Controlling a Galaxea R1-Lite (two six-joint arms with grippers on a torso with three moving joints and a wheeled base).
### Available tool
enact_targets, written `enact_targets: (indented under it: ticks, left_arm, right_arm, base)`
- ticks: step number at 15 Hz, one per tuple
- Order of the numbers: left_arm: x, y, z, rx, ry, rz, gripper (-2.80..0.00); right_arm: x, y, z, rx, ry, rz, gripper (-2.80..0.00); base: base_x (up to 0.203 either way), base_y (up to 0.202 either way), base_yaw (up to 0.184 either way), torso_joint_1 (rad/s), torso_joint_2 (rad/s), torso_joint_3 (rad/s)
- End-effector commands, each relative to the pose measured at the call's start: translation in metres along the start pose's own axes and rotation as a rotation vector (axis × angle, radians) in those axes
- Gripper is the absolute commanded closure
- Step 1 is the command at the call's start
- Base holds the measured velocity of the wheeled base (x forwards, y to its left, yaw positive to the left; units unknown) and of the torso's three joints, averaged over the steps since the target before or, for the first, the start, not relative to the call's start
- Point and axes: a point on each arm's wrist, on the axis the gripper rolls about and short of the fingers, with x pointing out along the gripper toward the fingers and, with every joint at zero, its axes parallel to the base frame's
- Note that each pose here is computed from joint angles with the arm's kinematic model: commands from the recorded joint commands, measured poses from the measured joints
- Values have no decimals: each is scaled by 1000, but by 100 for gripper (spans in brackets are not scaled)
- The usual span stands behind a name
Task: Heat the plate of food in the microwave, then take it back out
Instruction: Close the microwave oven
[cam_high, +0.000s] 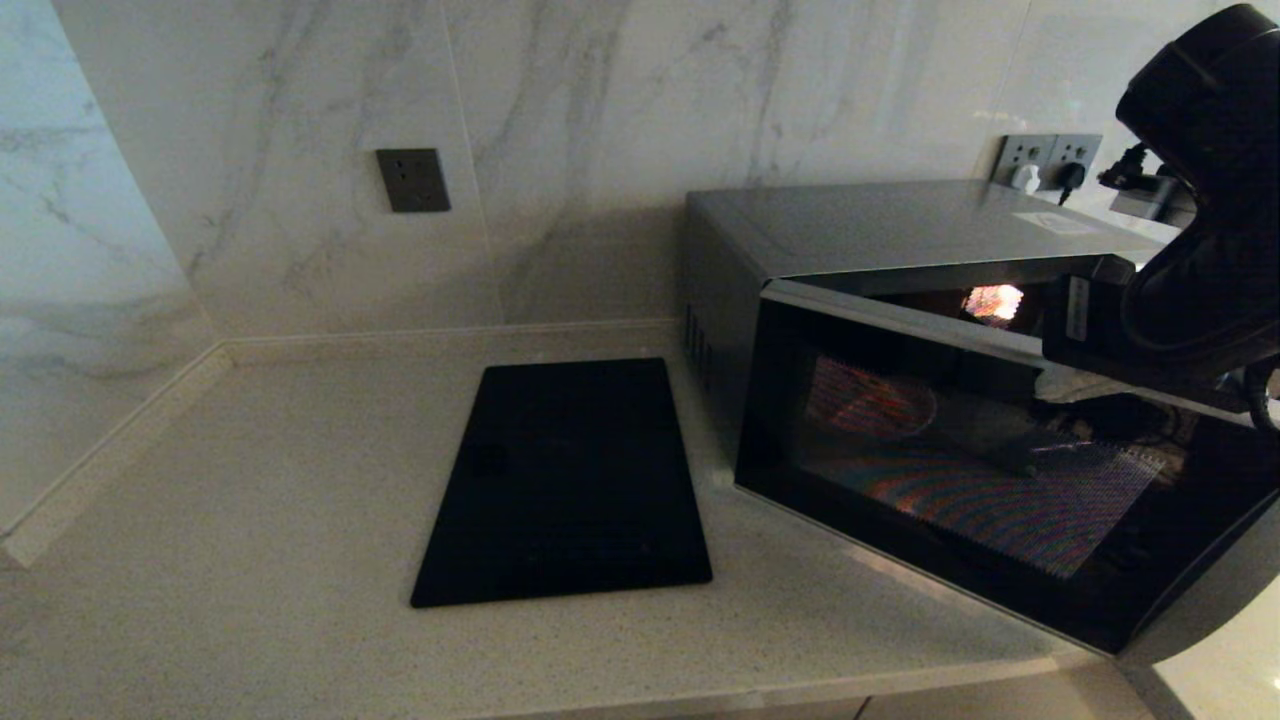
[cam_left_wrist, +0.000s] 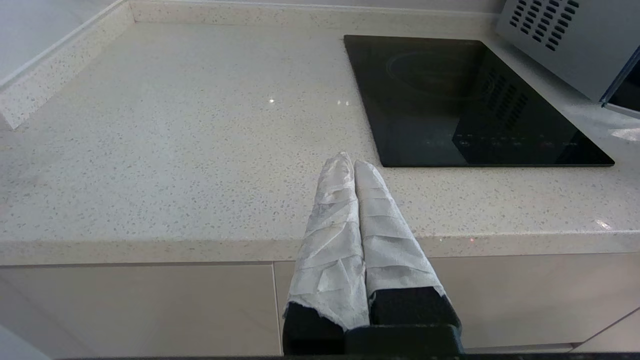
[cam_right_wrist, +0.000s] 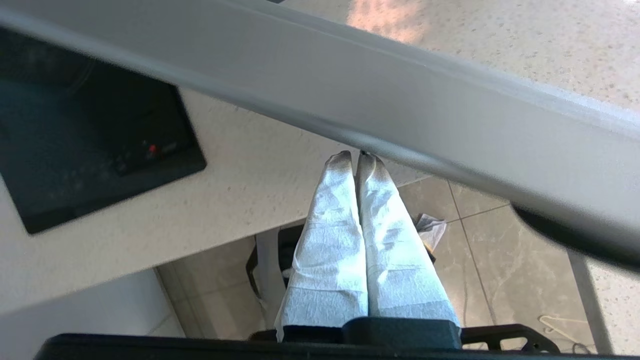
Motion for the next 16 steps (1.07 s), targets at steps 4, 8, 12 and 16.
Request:
enact_targets:
  ticks: [4,8,12,16]
  left_arm:
    - [0,0,0,-3,1,1,0]
    - [0,0,0,-1,1,1,0]
    - [0,0,0,-1,1,1,0]
    - [0,0,0,-1,1,1,0]
  right_arm:
    - [10,-11,16,68,-40,-27,0]
    - [30,-20,37,137,-92,-52,0]
    - [44,-29,51,189,-130,-69,0]
    - [50,-39,68,223,-220,-51,0]
  base:
    - [0,0,0,0,0,0]
    - [0,0,0,0,0,0]
    - [0,0,0,-1,1,6]
    - [0,0,0,0,0,0]
